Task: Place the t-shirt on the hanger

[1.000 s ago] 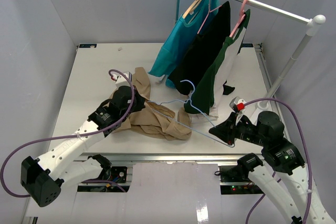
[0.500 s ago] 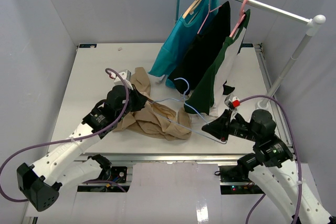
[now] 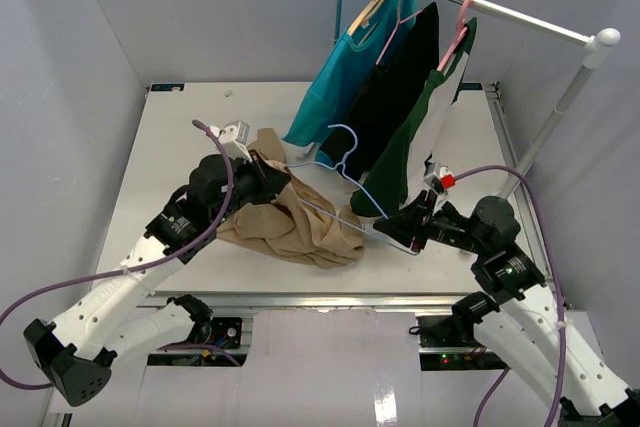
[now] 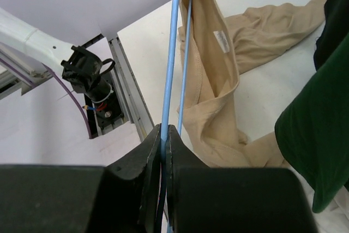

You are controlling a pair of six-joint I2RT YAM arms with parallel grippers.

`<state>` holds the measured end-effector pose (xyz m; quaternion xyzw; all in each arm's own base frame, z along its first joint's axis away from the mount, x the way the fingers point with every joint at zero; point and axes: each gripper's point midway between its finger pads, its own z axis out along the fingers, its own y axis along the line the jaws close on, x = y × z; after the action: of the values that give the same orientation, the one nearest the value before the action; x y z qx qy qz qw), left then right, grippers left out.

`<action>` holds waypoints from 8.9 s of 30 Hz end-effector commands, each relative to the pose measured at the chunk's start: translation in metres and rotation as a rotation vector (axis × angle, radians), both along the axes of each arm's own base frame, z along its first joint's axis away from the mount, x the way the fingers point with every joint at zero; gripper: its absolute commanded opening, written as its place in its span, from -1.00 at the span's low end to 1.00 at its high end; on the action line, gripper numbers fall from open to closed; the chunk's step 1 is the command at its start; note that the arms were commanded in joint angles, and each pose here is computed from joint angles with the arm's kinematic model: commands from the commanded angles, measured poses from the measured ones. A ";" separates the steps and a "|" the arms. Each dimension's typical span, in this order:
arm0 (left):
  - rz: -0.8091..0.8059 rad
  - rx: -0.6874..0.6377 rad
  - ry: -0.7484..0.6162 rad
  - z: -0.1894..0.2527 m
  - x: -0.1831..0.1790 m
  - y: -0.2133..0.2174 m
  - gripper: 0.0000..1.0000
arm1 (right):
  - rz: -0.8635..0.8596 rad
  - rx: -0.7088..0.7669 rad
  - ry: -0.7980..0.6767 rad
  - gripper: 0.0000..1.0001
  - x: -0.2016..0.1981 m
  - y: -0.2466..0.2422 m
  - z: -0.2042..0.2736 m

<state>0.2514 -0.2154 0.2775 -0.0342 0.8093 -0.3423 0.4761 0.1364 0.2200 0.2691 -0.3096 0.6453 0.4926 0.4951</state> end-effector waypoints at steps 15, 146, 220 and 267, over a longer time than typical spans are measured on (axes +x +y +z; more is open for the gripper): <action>-0.163 -0.103 -0.137 0.085 -0.017 -0.019 -1.00 | 0.058 0.061 -0.125 -0.84 -0.002 0.062 0.034; -0.704 0.389 -0.519 0.069 -0.094 -0.001 -1.00 | -0.362 0.229 -0.121 0.46 0.011 -0.024 0.062; -0.753 0.090 -0.755 0.121 -0.203 0.045 -1.00 | -0.644 -0.081 0.073 -0.85 0.015 0.066 -0.026; -0.676 0.468 -0.490 0.020 -0.121 0.038 -1.00 | -0.748 -0.047 -0.051 -0.85 0.020 -0.067 0.107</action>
<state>0.1185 -0.1843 0.3036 0.4312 0.6714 -0.3168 0.5128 0.1485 0.1717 0.3413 -0.1006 0.7289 0.2667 0.6224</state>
